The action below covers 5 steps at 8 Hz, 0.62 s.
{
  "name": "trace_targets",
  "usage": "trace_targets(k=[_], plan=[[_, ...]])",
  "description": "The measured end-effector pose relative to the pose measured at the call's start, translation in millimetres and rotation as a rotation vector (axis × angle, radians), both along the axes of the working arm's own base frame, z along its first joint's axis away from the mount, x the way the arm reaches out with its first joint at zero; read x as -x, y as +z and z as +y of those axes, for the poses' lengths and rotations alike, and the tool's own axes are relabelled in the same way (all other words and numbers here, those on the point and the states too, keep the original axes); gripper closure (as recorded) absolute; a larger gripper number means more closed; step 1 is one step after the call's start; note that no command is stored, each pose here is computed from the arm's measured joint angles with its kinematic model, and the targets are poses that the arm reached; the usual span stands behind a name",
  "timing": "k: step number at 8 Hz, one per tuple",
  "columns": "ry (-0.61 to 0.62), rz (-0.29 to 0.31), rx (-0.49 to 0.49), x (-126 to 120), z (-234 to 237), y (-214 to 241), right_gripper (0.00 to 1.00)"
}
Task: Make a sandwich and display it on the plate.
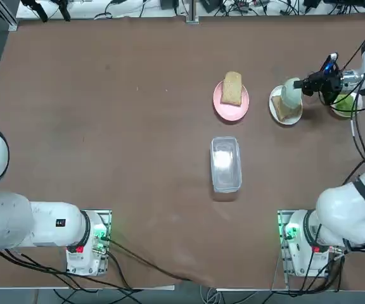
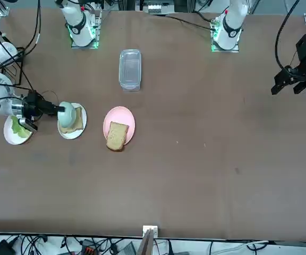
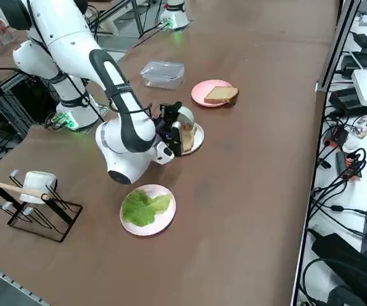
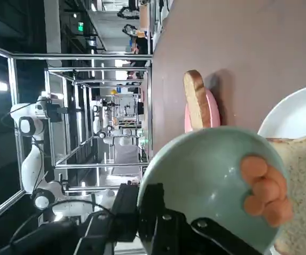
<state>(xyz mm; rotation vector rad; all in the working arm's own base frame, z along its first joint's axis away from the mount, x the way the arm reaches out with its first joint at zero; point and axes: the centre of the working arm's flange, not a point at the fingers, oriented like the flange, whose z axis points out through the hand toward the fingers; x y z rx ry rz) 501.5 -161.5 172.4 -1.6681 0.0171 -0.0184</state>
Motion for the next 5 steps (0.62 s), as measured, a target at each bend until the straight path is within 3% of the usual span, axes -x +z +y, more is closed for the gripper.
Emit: trace_targets(k=[5], plan=[[-0.012, -0.032, -0.075, 12, -4, -19, 0.97]])
